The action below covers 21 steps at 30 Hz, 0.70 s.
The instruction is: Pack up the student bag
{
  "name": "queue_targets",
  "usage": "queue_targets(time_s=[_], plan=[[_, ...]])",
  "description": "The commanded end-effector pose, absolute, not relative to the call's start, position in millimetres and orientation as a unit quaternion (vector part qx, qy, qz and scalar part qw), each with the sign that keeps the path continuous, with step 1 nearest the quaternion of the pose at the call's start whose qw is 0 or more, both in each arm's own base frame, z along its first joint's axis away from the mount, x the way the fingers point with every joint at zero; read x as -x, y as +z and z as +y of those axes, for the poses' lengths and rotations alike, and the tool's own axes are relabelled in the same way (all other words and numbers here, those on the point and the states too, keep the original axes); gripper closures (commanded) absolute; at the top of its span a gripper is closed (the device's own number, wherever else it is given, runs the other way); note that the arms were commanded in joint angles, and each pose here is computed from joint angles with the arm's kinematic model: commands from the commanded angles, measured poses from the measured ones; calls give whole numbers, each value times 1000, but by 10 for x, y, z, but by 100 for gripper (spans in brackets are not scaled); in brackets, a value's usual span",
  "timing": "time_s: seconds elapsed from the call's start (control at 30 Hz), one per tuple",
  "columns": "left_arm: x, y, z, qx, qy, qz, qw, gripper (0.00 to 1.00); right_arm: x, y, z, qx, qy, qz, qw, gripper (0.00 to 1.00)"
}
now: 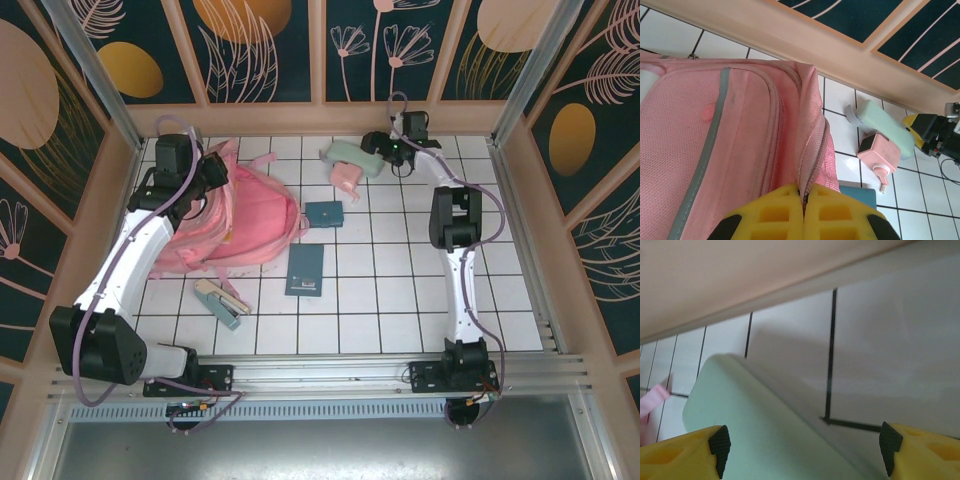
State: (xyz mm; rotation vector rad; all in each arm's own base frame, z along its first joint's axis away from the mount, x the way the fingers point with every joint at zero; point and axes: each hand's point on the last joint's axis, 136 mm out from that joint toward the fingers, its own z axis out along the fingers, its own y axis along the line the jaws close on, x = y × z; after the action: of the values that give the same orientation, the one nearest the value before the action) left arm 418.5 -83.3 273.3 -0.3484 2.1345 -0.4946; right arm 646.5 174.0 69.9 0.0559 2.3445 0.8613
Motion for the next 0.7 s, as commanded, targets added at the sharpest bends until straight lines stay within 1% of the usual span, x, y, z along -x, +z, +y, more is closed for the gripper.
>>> queue_targets(time_s=[0.0,0.07,0.27,0.3,0.37,0.57,0.67], plan=[[-4331,2981,-790,140,-208,837,486,100,-6300,737,2030,21,364,885,290,19],[-4318,2969,-786,140,-208,837,487,100,-6210,684,2081,29,361,889,280,19],[-4262,2963,-799,135,-214,832,493,100,-5869,547,2199,61,302,913,268,17],[-4256,2955,-802,134,-216,832,493,100,-5836,527,2197,63,289,917,268,10],[-4240,2941,-816,133,-221,831,494,100,-5768,493,2223,74,261,925,265,8],[-4196,2965,-860,127,-237,826,495,100,-5631,352,2311,105,186,943,257,6],[-4181,2988,-889,122,-244,825,495,100,-5632,281,2305,102,177,947,246,6]])
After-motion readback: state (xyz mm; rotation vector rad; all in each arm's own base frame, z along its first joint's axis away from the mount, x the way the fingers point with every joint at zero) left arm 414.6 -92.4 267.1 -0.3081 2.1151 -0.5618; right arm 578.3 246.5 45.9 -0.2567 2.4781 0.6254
